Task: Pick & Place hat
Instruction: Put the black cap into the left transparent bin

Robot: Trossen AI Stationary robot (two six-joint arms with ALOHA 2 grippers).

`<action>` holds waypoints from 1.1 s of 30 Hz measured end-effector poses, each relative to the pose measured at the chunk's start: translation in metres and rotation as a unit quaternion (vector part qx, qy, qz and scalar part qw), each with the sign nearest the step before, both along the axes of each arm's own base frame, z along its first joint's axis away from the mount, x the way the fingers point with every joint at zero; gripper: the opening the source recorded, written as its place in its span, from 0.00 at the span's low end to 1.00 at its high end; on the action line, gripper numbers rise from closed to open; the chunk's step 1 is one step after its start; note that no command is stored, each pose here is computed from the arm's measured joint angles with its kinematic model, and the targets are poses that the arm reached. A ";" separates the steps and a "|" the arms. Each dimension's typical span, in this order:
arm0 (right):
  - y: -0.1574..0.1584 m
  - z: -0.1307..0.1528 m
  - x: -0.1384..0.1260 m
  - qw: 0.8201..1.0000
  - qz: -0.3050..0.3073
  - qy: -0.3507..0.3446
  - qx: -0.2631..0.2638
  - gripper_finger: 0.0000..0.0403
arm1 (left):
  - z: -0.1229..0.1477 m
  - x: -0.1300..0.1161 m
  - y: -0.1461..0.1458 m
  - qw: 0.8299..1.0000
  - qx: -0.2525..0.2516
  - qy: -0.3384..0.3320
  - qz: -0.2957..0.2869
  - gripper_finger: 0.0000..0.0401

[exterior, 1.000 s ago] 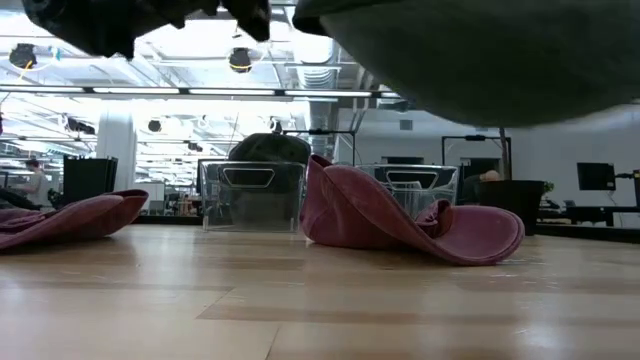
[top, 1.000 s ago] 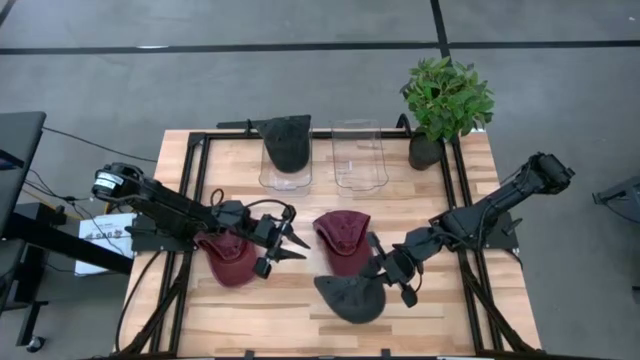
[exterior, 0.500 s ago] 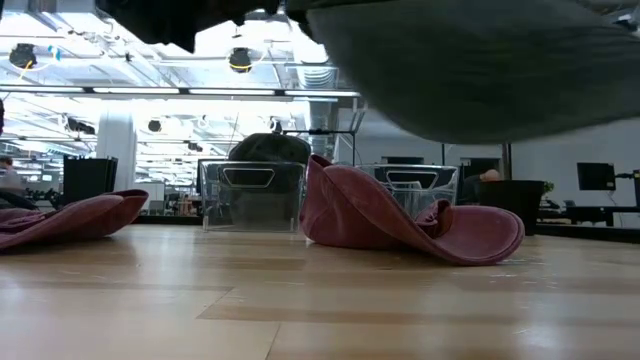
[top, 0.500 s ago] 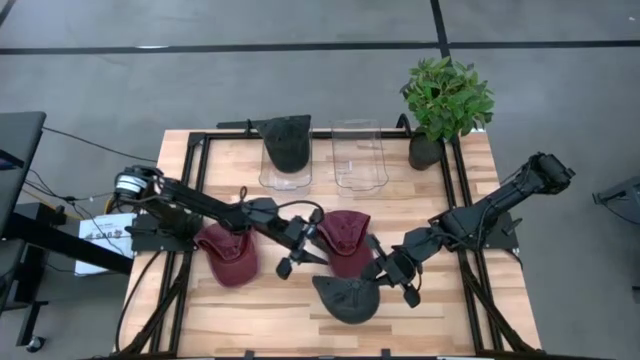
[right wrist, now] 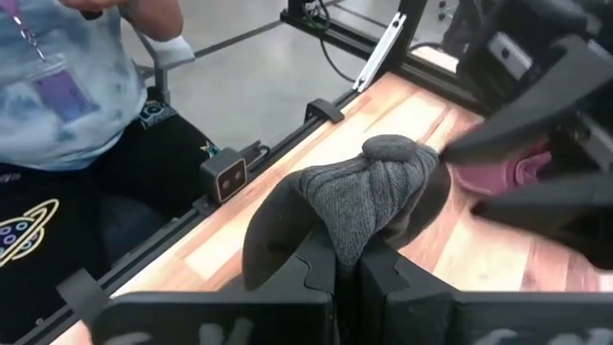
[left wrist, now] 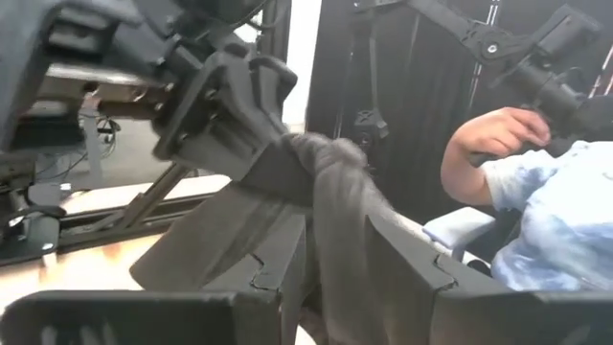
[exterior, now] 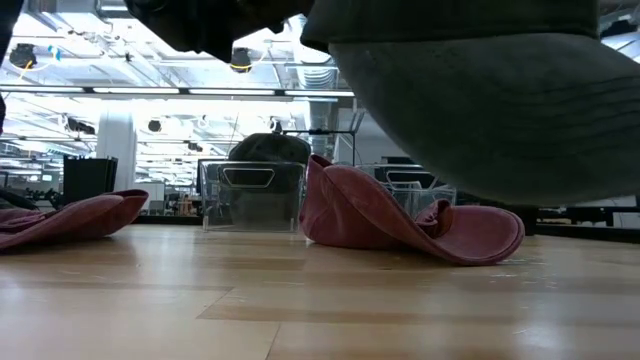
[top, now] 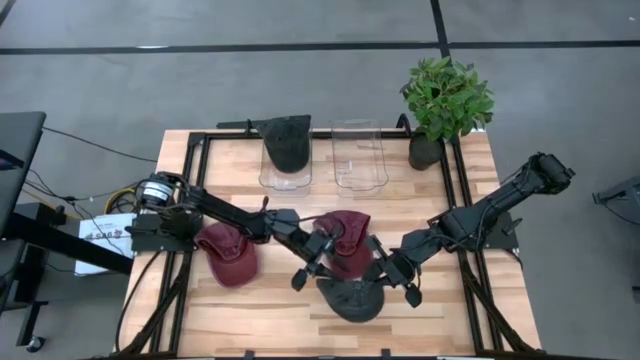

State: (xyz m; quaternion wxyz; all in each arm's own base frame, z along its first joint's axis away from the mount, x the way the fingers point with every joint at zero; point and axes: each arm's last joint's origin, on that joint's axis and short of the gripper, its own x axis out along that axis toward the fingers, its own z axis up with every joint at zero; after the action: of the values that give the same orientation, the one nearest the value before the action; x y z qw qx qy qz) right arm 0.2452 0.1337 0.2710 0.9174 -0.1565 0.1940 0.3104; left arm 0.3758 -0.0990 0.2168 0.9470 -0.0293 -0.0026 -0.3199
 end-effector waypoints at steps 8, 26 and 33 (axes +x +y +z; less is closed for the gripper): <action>-0.009 -0.001 0.004 0.999 -0.031 0.008 -0.003 0.00 | 0.002 -0.003 -0.011 1.000 -0.001 -0.005 -0.016 0.27; -0.021 0.001 0.010 0.999 -0.032 0.000 0.009 0.00 | 0.002 0.002 0.006 0.999 -0.006 -0.001 0.052 0.27; -0.020 0.001 0.010 0.999 -0.031 0.001 0.010 0.00 | 0.001 0.003 0.011 0.998 -0.013 0.011 0.058 0.27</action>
State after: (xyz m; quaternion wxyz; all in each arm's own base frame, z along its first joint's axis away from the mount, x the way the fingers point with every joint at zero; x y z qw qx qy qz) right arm 0.2555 0.1133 0.2717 0.9278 -0.1410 0.1964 0.2840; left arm 0.3791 -0.0884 0.2177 0.9635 -0.0452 0.0022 -0.2639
